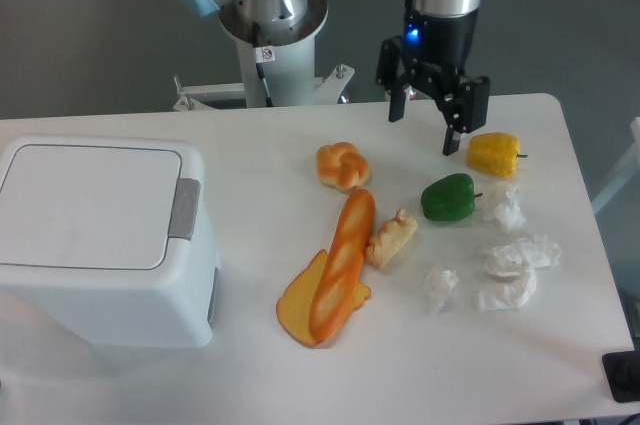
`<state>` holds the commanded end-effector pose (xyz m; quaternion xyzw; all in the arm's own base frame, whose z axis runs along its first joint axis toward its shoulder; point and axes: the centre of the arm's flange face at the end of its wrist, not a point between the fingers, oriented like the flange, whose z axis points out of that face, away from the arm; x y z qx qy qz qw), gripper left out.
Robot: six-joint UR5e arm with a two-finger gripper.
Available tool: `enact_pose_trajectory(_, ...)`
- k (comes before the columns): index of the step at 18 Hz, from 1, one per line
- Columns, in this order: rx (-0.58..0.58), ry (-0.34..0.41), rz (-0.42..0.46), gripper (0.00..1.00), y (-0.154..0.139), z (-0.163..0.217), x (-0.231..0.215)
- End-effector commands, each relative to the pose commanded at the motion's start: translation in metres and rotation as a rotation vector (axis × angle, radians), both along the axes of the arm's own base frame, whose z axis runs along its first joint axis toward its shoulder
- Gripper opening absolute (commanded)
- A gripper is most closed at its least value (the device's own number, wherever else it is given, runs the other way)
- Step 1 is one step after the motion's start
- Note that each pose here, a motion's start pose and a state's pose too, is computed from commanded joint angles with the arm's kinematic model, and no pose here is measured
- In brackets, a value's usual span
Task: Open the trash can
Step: 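Move the open gripper over the bread roll toward the trash can lid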
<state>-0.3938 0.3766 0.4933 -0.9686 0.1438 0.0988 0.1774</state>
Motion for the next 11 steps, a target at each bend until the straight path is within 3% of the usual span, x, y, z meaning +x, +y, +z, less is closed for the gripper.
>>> enact_pose_trajectory(11,0.093,-0.151,0.308,1.00,0.068,0.015,0.031)
